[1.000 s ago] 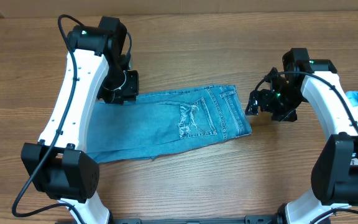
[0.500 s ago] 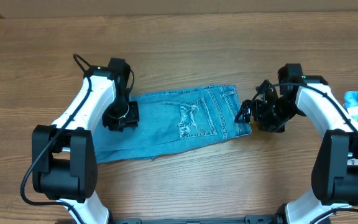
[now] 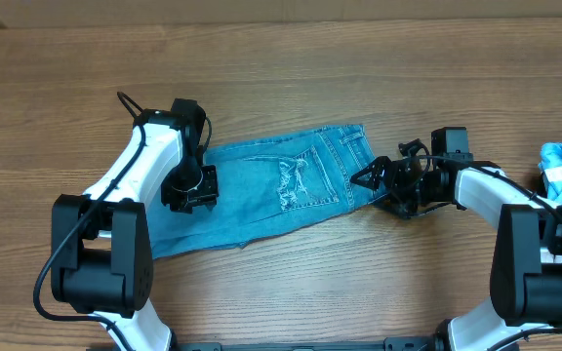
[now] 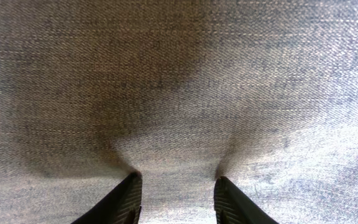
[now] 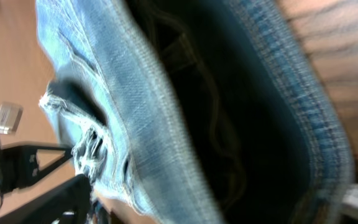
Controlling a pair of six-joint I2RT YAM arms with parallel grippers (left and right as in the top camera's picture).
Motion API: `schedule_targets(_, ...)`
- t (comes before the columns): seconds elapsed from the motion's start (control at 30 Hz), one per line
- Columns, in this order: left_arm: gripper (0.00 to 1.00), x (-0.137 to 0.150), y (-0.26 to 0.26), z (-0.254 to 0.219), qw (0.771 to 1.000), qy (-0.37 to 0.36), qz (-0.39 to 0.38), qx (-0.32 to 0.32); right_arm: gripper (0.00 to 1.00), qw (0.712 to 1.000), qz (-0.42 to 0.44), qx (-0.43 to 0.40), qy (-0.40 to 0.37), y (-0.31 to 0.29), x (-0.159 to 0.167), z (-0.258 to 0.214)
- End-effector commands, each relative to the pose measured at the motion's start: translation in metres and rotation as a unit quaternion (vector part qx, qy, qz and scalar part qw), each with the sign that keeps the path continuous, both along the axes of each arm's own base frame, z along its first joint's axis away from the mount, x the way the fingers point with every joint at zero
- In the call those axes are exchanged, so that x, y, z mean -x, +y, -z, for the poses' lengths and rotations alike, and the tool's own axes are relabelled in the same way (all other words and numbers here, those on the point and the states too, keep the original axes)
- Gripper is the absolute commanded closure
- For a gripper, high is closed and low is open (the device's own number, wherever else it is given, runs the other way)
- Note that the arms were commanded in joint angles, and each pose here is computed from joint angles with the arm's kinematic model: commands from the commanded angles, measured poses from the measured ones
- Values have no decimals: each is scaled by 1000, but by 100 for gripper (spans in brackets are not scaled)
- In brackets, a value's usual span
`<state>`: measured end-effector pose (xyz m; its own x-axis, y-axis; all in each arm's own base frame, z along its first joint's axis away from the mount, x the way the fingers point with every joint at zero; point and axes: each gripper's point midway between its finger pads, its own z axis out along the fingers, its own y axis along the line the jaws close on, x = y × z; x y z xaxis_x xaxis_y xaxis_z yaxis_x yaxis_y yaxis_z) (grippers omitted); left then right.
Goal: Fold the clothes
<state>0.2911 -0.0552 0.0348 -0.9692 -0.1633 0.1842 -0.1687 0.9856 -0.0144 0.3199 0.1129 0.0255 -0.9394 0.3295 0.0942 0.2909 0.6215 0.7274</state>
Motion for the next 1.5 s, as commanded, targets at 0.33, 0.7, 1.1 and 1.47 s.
schedule_targets(0.33, 54, -7, 5, -32, 1000, -1, -6, 10, 96, 990, -14, 93, -105, -29, -38, -2)
schedule_targets(0.7, 43, -33, 99, -75, 986, -41, -160, 30, 96, 918, -135, 221, -301, -31, -53, -194)
schedule_targets(1.1, 32, -33, 139, -74, 977, -62, -201, 28, 96, 765, -394, 256, -439, 191, 29, -196)
schedule_targets(1.47, 33, -30, 138, -74, 978, -54, -201, 29, 96, 789, -332, 317, -409, 211, 0, -155)
